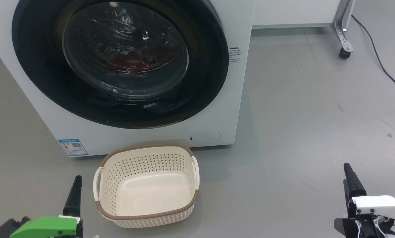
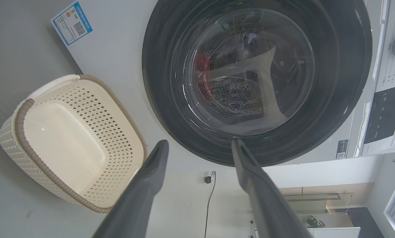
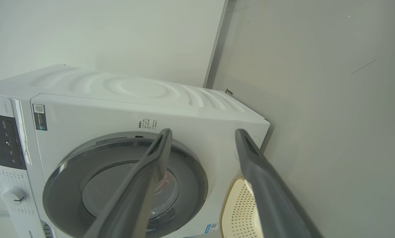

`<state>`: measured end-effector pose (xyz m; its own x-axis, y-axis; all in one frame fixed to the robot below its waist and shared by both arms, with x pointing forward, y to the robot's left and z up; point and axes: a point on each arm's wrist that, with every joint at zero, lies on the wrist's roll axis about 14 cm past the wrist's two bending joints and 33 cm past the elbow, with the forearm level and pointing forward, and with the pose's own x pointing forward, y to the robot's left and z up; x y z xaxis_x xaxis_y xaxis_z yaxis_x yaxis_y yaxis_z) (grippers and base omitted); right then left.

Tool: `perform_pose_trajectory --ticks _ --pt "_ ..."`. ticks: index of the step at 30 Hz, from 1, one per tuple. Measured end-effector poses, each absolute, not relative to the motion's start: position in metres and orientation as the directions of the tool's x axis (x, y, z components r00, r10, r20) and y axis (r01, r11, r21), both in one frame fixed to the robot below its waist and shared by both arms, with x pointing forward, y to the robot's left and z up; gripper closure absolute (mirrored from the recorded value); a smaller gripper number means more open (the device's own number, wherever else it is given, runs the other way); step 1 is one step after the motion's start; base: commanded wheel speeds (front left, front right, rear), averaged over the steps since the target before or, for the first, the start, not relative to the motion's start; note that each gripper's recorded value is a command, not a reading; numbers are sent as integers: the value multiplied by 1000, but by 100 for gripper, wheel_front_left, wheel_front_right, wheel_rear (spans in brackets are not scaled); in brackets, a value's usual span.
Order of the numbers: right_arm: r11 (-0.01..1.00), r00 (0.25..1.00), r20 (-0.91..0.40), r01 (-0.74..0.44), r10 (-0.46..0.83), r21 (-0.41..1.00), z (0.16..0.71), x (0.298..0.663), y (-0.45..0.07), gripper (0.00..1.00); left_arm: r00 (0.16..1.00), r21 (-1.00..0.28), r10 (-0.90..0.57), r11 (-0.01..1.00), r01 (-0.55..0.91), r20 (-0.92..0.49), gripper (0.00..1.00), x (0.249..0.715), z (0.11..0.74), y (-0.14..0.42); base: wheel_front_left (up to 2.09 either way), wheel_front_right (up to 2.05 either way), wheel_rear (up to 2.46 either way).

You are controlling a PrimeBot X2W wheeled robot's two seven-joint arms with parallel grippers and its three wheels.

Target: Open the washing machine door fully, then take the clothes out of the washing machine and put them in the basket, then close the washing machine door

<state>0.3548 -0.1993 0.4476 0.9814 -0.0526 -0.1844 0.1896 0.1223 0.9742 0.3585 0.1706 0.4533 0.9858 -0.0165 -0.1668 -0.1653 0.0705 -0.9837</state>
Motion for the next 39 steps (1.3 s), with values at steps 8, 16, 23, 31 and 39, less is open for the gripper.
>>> perform_pose_trajectory --ticks 8,16,23,31,39 --pt "300 984 -179 178 -22 937 449 356 -198 0 989 -962 -29 234 -137 -148 0 362 459 172 0 0 0" --pt "508 983 -181 152 7 848 452 361 -194 0 988 -897 -53 430 -105 -142 0 364 462 170 0 0 0" --pt "650 982 -184 110 46 752 452 361 -183 0 988 -808 -65 584 -76 -140 0 366 466 167 0 0 0" --pt "775 980 -185 62 72 629 452 362 -170 0 990 -667 -79 745 -21 -118 0 368 474 162 0 0 0" --pt "849 982 -166 14 87 528 456 362 -161 0 991 -552 -95 834 25 -98 0 368 478 153 0 0 0"
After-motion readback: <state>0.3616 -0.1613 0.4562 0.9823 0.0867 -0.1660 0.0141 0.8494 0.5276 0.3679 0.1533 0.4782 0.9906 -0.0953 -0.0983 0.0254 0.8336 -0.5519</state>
